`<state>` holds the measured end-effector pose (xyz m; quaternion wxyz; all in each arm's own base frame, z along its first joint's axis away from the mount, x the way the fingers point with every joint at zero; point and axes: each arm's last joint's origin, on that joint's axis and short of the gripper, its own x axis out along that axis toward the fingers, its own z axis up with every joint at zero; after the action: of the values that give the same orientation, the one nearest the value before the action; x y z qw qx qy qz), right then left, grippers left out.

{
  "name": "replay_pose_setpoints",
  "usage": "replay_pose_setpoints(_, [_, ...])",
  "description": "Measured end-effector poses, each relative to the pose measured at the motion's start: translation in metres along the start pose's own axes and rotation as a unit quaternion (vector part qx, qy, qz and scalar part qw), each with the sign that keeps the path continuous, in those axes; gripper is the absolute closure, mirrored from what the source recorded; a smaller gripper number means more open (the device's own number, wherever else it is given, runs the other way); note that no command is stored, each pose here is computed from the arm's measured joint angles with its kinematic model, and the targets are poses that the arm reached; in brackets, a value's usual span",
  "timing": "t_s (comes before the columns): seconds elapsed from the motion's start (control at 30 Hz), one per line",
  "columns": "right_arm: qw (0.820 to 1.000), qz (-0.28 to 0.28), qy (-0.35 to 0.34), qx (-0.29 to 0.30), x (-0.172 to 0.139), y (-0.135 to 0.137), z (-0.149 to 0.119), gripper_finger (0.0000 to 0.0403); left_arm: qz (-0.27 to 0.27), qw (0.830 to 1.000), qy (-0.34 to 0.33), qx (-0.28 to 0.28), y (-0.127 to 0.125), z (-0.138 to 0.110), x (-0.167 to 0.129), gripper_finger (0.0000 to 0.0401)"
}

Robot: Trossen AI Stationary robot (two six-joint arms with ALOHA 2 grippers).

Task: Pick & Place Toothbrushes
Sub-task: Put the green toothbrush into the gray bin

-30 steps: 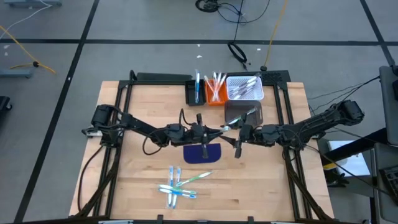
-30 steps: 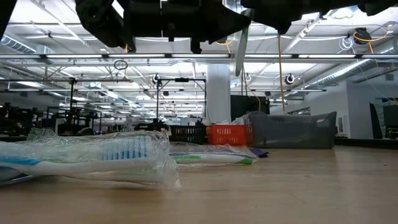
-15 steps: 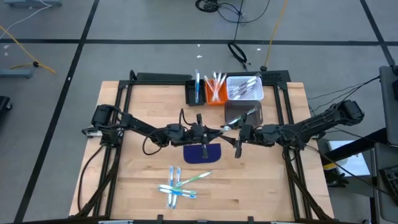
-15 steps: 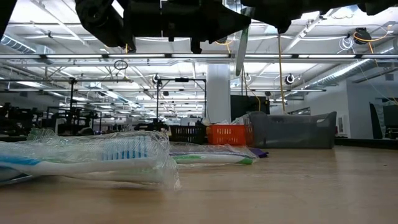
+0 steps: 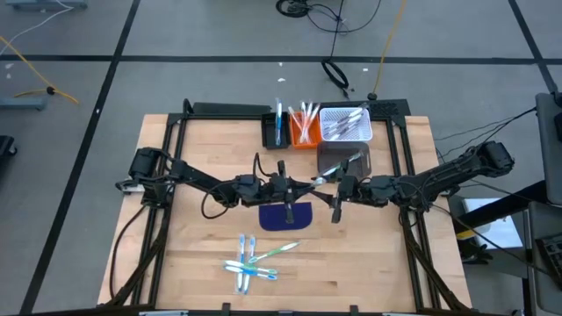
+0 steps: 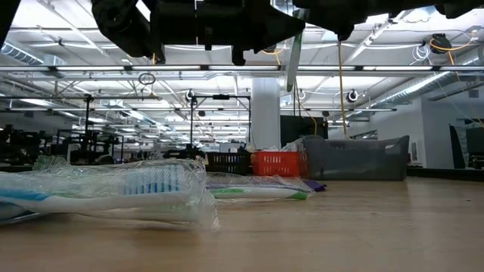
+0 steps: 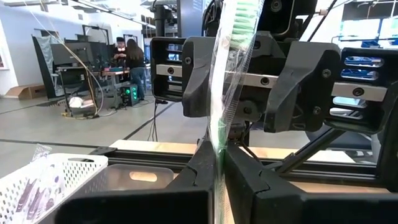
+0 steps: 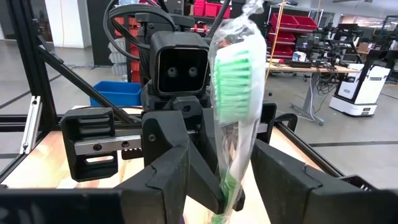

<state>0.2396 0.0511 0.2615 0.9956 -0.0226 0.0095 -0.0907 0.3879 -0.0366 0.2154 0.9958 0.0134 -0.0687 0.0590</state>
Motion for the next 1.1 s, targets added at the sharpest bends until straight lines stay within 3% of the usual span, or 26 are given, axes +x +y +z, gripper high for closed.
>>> replay_pose_setpoints(0.23, [1.000, 0.000, 0.000, 0.000, 0.0000, 0.0000, 0.0000, 0.0275, 0.000, 1.000, 0.000, -0.001, 0.0000, 0.0000, 0.0000, 0.0372])
replay_pose_setpoints(0.43, [1.000, -0.002, 0.000, -0.009, 0.0001, -0.0004, 0.0000, 0.0385, -0.001, 1.000, 0.001, 0.000, -0.0003, -0.0001, -0.0001, 0.0386])
replay_pose_setpoints(0.63, [1.000, -0.003, 0.003, -0.018, 0.0000, -0.0004, -0.0004, 0.0391, -0.001, 1.000, 0.001, 0.000, -0.0001, -0.0002, 0.0000, 0.0382])
replay_pose_setpoints(1.1, [0.998, -0.039, 0.028, -0.032, -0.0063, -0.0049, -0.0006, 0.0391, 0.015, 1.000, -0.006, 0.011, 0.0013, 0.0043, -0.0006, 0.0310])
